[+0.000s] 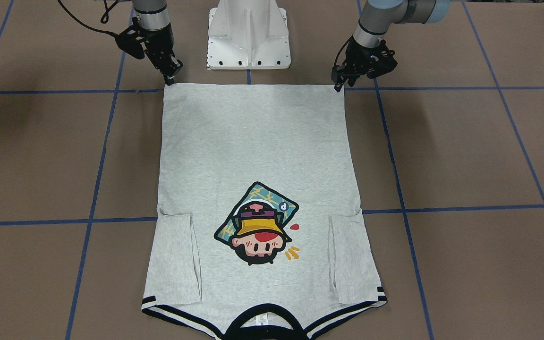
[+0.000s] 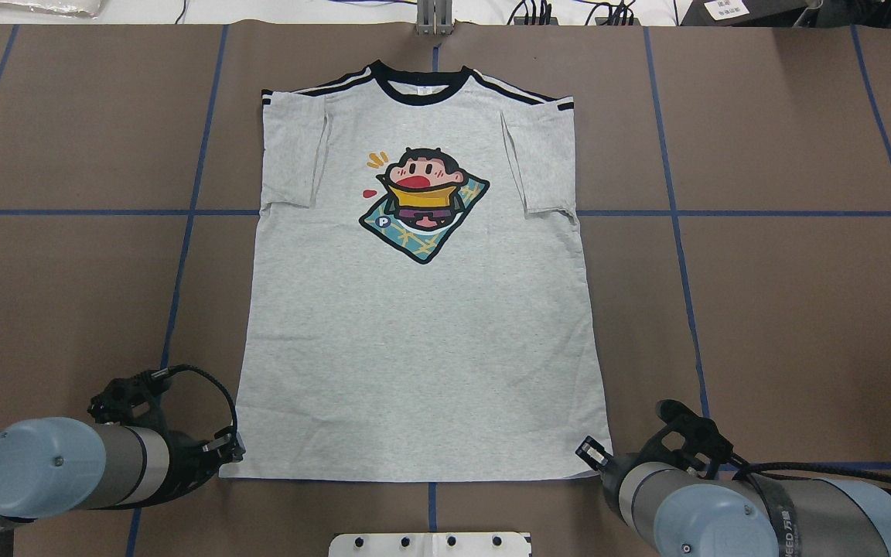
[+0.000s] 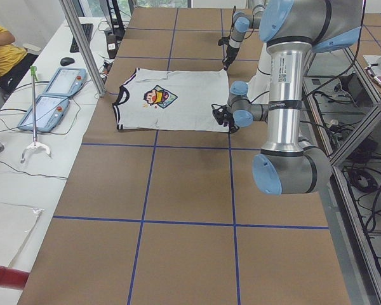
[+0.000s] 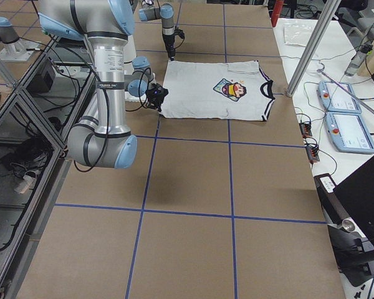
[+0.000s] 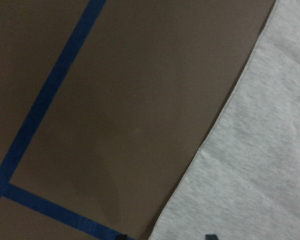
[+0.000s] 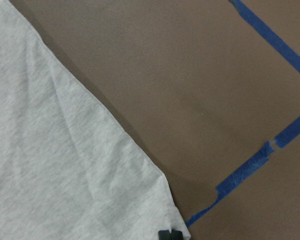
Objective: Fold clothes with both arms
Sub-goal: 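Move the left gripper to the other hem corner and grasp both hem corners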
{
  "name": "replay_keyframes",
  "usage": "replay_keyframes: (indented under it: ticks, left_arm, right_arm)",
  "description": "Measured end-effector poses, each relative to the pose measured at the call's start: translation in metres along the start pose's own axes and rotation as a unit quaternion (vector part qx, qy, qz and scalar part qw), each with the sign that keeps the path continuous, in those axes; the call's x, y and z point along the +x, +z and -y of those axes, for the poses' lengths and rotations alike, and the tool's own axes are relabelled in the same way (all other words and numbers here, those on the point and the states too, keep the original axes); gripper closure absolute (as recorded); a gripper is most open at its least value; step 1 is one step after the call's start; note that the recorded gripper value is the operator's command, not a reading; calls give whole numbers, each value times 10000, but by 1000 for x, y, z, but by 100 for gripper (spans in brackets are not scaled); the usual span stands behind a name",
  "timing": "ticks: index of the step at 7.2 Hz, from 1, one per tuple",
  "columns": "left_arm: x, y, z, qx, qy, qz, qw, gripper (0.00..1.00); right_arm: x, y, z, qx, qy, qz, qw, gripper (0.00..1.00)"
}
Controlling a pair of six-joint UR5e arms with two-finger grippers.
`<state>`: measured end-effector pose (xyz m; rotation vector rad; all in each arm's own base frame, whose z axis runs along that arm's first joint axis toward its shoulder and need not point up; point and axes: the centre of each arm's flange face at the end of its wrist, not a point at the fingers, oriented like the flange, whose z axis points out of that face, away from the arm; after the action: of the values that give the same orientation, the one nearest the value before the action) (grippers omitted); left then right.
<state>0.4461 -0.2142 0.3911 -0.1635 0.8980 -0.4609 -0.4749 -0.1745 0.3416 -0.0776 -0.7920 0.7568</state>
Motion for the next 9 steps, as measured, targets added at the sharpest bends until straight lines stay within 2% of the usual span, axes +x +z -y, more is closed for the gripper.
replay_keyframes:
  ticks: [2,3,4,6,9]
  left_arm:
    - [-1,2,-3,-23,14,20,10000,51]
    - [-1,3,-5,-34,23,30,10000,58]
    - [-2,4,-6,-46,34,39,10000,69]
    - [-3,6,-8,-56,47,65,10000,100]
    - [-2,5,-9,-70,54,45,10000,100]
  right_arm:
    - [0,-1,0,-10,2,5,10000,100]
    - [0,-1,0,-13,2,6,10000,100]
    - [-1,-1,0,-15,3,7,10000,100]
    - [-1,-2,-1,-19,4,12,10000,100]
    - [-1,-2,-1,-25,5,19,10000,100]
